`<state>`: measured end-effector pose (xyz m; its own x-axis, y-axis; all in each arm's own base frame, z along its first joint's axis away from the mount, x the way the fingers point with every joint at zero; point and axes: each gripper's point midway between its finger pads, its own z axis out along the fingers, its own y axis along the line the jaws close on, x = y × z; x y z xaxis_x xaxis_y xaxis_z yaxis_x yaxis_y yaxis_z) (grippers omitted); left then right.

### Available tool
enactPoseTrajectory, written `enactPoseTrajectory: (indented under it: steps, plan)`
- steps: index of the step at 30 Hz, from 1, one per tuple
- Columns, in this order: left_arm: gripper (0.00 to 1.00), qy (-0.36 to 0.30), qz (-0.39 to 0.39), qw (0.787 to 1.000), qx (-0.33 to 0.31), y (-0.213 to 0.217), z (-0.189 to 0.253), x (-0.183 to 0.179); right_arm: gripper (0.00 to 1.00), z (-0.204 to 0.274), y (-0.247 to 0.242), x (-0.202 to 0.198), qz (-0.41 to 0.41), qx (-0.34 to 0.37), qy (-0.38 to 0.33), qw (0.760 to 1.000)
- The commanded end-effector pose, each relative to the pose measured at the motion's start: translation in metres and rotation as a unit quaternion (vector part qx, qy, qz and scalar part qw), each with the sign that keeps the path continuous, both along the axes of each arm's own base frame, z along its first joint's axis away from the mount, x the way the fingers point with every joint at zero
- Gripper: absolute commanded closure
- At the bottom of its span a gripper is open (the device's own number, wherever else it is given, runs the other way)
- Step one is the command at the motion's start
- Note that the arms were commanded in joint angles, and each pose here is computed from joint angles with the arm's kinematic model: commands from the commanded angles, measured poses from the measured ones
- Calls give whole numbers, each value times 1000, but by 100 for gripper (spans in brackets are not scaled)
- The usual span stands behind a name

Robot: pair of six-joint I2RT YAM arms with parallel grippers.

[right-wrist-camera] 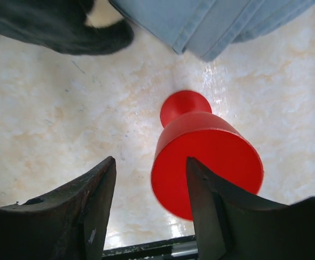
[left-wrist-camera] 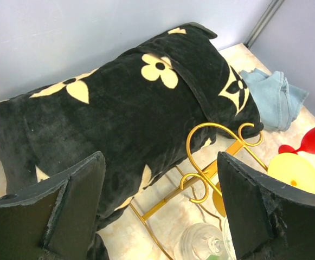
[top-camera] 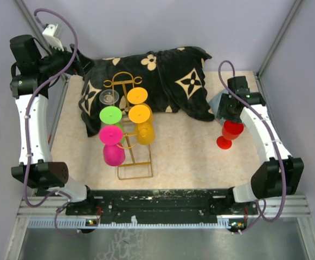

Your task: Take the wine glass off the wine glass rack

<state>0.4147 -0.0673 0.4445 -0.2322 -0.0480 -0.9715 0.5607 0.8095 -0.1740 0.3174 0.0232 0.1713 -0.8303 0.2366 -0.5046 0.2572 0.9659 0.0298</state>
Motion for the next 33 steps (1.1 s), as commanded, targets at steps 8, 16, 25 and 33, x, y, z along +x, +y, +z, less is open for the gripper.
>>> enactPoseTrajectory:
  steps: [8, 16, 25, 33]
  plan:
    - [16, 166, 31, 977, -127, -11, -16, -8, 32, 144, 14, -4, 32, 52, -162, 985]
    - [18, 282, -17, 907, -313, -24, -34, -64, 32, 167, 26, -2, 52, 82, -187, 978]
    - [25, 300, -4, 896, -328, -19, -40, -93, 32, 161, 29, -5, 61, 87, -180, 978]
    - [29, 331, 1, 882, -336, -19, -66, -113, 32, 160, 30, -8, 68, 85, -176, 978]
